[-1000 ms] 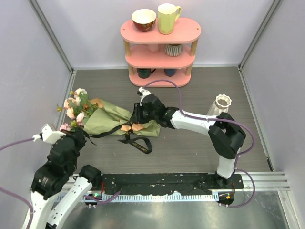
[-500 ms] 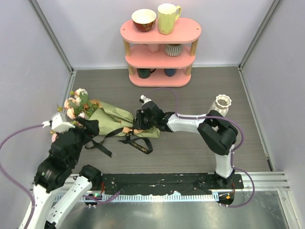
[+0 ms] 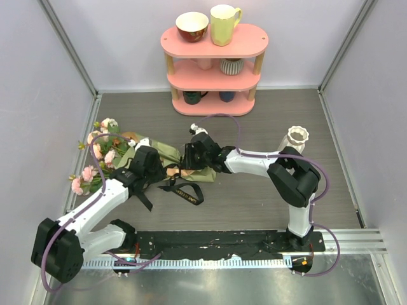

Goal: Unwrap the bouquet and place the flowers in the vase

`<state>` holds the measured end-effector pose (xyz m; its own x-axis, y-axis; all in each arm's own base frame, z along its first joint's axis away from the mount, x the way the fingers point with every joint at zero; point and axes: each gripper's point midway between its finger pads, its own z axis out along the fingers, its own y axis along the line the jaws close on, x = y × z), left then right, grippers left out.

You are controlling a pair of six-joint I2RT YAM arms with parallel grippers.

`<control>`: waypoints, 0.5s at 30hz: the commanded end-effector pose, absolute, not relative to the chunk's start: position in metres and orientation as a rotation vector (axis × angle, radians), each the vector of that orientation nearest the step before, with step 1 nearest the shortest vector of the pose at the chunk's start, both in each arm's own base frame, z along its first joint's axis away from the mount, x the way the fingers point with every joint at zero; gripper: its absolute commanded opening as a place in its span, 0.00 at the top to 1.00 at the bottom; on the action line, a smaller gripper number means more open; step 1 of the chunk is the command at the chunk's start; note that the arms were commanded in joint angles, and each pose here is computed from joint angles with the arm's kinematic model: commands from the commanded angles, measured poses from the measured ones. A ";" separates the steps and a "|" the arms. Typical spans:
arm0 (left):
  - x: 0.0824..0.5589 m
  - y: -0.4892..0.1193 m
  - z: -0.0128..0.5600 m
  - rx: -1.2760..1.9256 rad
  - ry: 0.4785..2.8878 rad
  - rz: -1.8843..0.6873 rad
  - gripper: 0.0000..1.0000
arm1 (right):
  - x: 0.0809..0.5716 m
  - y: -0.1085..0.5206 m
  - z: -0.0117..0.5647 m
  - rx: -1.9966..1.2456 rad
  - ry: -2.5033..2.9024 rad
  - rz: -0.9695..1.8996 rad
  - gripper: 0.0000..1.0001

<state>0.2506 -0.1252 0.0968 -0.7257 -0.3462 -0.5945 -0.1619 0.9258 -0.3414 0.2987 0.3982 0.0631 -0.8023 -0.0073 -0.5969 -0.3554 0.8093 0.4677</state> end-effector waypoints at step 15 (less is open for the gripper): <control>0.254 -0.122 0.143 -0.412 2.118 -0.520 0.59 | 0.325 0.434 0.114 -0.128 2.313 1.101 0.61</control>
<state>0.2424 -0.1113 0.0949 -0.6537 -0.4078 -0.6375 -0.1890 0.9037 -0.3842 0.3174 0.4191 0.0878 -0.8382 0.0918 -0.5375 -0.3142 0.7243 0.6137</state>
